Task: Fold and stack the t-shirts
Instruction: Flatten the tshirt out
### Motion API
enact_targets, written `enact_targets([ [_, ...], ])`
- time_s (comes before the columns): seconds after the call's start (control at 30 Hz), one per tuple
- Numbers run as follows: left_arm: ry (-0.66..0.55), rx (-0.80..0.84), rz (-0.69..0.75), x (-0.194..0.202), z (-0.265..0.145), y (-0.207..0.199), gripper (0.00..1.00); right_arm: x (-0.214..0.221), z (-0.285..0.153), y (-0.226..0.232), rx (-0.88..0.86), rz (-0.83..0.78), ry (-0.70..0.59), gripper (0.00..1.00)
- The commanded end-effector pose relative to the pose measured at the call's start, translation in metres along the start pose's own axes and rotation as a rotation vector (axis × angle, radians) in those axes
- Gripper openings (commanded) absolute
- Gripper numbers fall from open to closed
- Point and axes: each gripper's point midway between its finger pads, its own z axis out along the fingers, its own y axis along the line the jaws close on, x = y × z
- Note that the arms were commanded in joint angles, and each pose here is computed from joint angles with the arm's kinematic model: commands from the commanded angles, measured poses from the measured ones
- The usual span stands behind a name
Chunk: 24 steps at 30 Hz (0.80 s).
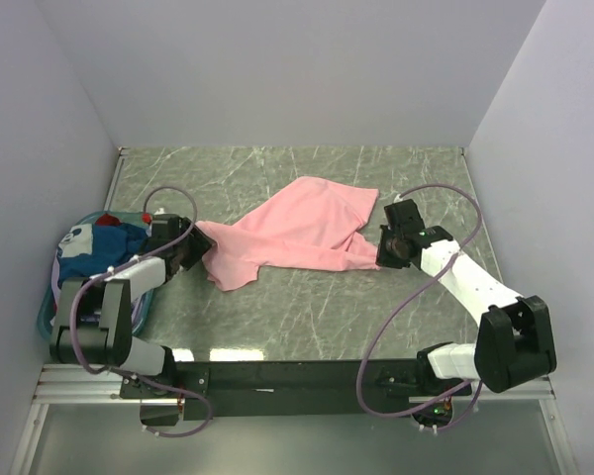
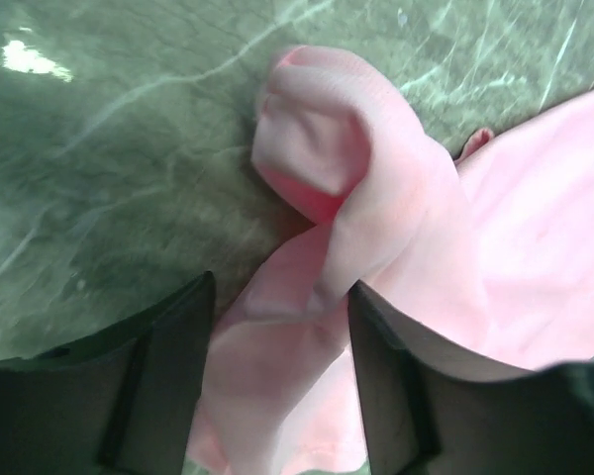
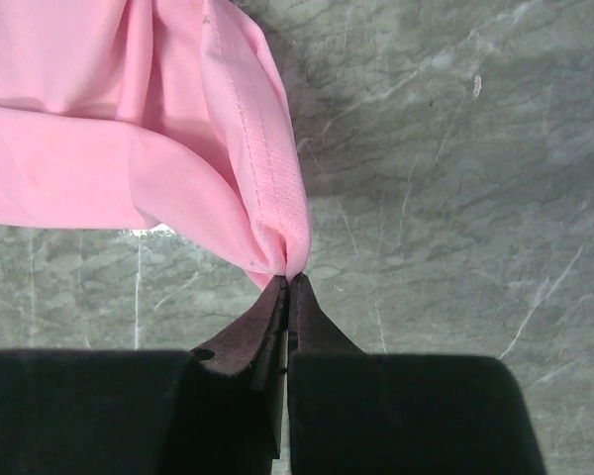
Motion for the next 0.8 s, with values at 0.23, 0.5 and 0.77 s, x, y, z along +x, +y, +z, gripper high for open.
enact_targets([
  [0.23, -0.002, 0.092, 0.051, -0.020, -0.003, -0.035, 0.28, -0.018, 0.003, -0.023, 0.063, 0.091, -0.052, 0.00],
  [0.5, -0.117, -0.077, 0.078, -0.073, -0.066, -0.049, 0.01, -0.063, -0.031, -0.050, 0.125, 0.265, -0.210, 0.00],
  [0.77, -0.185, -0.227, 0.107, -0.096, -0.106, -0.050, 0.01, -0.101, -0.075, -0.054, 0.097, 0.326, -0.340, 0.00],
])
